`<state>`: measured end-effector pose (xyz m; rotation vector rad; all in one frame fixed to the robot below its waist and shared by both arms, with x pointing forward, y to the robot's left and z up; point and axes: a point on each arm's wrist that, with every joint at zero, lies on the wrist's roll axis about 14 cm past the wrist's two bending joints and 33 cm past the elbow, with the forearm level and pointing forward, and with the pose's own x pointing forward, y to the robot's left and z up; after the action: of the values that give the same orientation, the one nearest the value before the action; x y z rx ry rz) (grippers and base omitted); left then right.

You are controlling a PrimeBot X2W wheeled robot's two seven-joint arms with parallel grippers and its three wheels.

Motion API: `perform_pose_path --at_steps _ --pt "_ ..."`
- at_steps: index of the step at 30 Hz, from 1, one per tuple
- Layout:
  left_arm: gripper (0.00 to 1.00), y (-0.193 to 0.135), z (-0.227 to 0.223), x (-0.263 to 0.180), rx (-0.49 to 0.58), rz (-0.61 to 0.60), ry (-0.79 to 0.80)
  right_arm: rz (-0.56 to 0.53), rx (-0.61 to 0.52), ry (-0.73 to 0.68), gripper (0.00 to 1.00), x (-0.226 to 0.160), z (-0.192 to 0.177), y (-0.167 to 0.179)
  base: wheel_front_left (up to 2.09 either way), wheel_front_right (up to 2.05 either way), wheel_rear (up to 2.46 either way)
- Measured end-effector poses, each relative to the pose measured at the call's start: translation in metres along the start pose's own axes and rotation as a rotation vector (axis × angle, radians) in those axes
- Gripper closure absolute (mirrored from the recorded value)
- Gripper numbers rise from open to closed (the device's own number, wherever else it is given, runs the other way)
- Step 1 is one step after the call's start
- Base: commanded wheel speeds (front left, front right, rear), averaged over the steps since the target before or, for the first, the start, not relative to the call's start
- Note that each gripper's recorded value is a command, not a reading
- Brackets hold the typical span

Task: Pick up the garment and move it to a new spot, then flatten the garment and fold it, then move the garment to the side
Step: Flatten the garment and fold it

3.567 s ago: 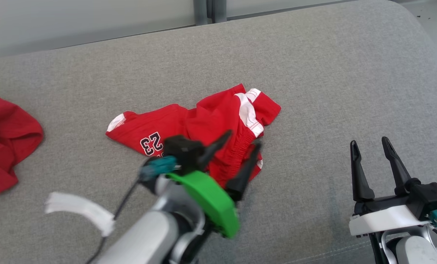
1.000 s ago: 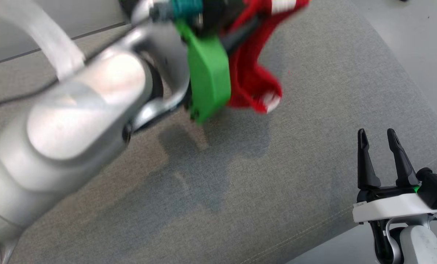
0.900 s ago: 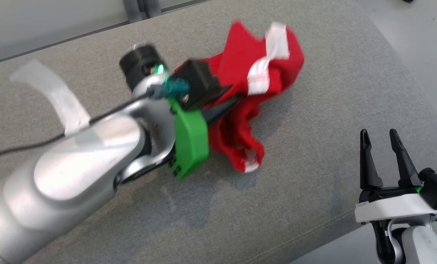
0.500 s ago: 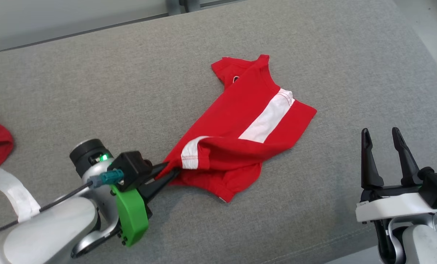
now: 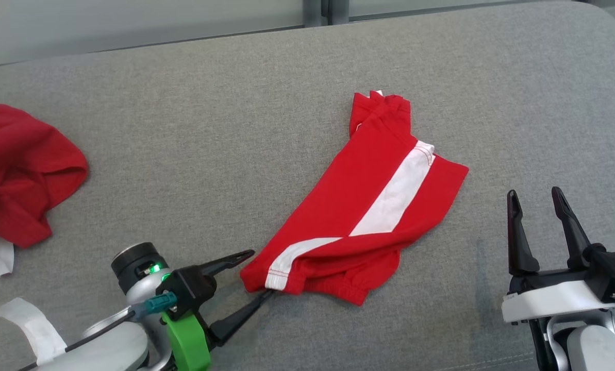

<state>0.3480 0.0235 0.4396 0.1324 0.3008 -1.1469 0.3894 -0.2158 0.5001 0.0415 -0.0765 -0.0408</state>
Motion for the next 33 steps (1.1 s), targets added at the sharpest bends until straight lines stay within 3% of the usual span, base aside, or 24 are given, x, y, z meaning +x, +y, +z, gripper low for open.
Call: perform_pose_path --at_steps 5,13,19,27,33 --pt "0.00 0.021 -0.011 -0.017 0.008 0.089 0.039 0.008 -0.020 -0.012 0.00 -0.005 0.005 0.002 0.00 0.00 0.00" --pt "0.00 0.043 0.002 -0.036 -0.099 0.295 -0.048 0.012 -0.066 -0.049 0.00 -0.012 0.020 0.000 0.00 0.00 0.00" --pt "0.00 0.053 0.024 -0.060 -0.204 0.523 -0.184 0.025 -0.092 -0.072 0.00 -0.015 0.029 -0.003 0.00 0.00 0.00" --pt "0.00 0.050 0.034 -0.093 -0.436 0.783 -0.367 0.028 -0.118 -0.086 0.00 -0.022 0.036 -0.008 0.00 0.00 0.00" --pt "0.00 0.046 0.022 -0.118 -0.434 0.928 -0.402 0.029 -0.130 -0.093 0.00 -0.030 0.040 -0.010 0.00 0.00 0.00"
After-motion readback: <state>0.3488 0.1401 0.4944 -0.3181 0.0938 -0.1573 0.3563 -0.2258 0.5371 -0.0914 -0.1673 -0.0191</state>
